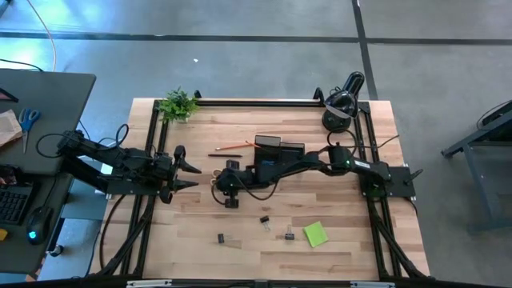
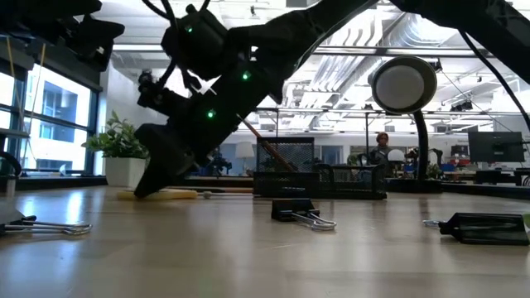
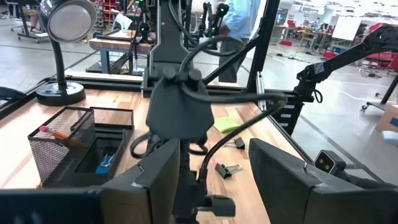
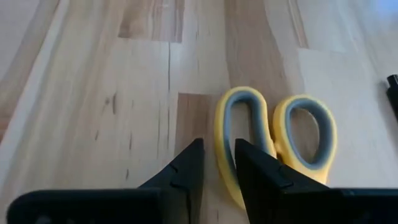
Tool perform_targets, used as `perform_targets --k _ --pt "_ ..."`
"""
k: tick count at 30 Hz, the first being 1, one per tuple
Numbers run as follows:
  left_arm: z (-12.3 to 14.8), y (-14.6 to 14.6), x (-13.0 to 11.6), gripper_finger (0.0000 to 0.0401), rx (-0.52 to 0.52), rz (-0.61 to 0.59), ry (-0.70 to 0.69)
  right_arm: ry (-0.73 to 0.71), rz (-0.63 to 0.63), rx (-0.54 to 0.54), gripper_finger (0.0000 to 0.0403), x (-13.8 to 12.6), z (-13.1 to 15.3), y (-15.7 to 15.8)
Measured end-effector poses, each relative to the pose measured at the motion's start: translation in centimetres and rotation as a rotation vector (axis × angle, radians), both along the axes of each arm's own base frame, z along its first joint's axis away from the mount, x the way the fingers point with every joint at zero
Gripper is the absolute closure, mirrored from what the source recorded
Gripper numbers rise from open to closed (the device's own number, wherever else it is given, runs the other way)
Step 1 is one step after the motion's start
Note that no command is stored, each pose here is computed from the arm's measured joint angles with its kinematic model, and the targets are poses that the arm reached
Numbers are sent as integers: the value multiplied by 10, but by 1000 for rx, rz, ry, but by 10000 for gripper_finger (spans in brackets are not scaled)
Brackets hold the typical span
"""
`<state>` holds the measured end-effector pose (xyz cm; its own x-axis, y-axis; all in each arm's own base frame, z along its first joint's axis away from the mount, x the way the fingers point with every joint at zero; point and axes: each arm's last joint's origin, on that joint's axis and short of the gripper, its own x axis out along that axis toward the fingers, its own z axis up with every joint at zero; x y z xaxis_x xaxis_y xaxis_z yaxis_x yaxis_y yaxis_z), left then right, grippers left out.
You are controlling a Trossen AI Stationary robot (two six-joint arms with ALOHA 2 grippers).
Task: Pick and place office supplies into organizer
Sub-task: Put the yellow scissors into the desk organizer
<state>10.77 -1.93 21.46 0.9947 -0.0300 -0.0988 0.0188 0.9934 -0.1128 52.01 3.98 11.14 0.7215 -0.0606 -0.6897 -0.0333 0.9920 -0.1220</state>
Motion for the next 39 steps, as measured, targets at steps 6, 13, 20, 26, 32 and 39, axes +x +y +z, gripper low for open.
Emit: perform_targets --k 6,13,20,26,32,39 --pt "0 0 0 217 2 0 -1 9 2 0 320 1 -7 -2" --pt "0 0 0 217 3 3 0 12 24 1 320 1 -9 5" --pt "0 0 0 217 6 3 1 13 26 62 322 0 -10 12" --pt "0 0 0 217 6 3 1 10 3 20 378 -1 -11 24" --pt "0 0 0 217 6 3 1 -9 -28 -35 387 -3 -11 36" --pt "0 -1 0 217 2 -25 0 -83 10 -26 396 -1 3 47"
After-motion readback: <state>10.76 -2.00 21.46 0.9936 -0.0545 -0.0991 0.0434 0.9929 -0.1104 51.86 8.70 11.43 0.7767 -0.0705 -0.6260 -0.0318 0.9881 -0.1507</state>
